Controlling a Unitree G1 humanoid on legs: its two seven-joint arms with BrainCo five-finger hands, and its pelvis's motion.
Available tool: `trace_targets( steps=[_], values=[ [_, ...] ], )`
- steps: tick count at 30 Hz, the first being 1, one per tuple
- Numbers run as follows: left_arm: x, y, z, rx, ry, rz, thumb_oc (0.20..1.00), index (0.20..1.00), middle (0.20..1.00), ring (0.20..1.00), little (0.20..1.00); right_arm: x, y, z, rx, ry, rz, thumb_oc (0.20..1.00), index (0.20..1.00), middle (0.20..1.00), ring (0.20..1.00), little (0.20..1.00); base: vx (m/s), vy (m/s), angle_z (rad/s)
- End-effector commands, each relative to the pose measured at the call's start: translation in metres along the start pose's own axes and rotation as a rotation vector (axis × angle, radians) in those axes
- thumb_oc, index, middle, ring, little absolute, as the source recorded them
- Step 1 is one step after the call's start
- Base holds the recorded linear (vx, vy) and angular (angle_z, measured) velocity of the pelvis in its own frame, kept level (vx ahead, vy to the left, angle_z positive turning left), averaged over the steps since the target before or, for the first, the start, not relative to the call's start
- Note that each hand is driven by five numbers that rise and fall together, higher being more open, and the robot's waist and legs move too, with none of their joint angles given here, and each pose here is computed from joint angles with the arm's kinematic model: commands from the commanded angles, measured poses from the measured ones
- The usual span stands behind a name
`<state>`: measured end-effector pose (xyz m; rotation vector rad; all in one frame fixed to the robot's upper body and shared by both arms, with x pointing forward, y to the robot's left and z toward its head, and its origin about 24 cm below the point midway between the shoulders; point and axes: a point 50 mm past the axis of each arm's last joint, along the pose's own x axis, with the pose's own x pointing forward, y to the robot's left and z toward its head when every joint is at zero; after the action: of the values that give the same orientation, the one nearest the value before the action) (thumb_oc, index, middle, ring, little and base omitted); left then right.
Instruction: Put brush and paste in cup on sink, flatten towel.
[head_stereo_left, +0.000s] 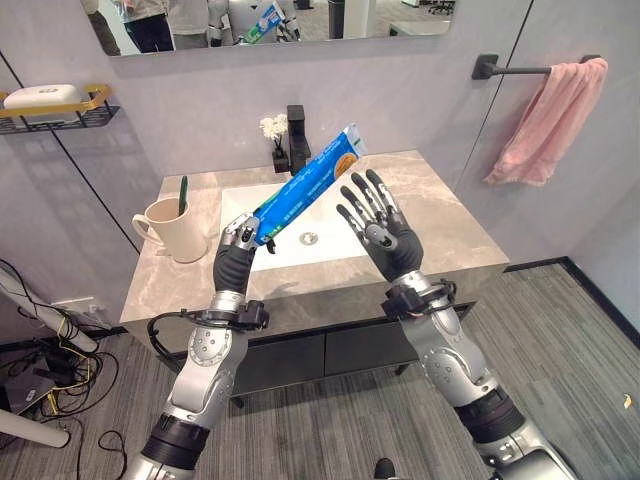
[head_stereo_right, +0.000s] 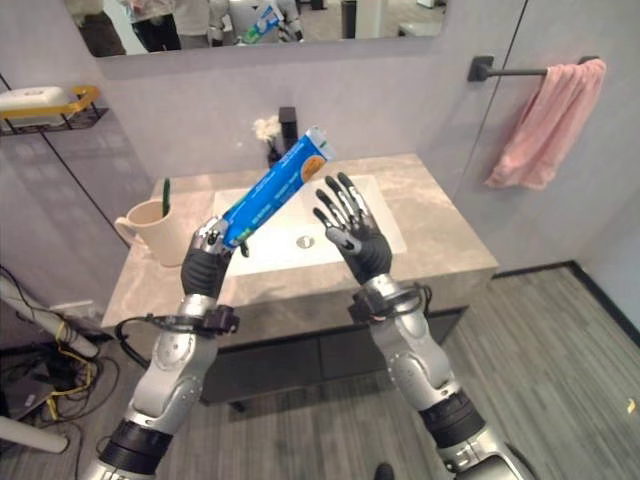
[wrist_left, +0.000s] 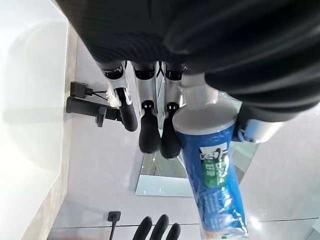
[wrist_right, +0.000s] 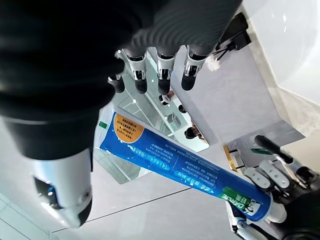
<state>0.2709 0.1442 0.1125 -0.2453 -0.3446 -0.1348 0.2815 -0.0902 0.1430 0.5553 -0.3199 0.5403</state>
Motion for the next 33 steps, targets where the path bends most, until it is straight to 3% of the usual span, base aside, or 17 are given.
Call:
trace_targets(
  steps=[1, 33],
  values=[
    [0.025, -0.02, 0.04, -0.027, -0.218, -0.135, 0.2, 0.2, 0.2, 0.2, 0.2, 0.026, 0.016, 0.022, 0.05, -0.116, 0.093, 1.0, 1.0, 1.0, 1.0, 1.0, 0.0, 0.0, 0.0],
    [0.02, -0.024, 0.02, -0.146, -0.126, -0.11, 0.2, 0.2, 0.2, 0.2, 0.2, 0.039, 0.032, 0.019, 0.136, -0.136, 0.138, 1.0, 1.0, 1.0, 1.0, 1.0, 0.0, 0.001, 0.01]
  ],
)
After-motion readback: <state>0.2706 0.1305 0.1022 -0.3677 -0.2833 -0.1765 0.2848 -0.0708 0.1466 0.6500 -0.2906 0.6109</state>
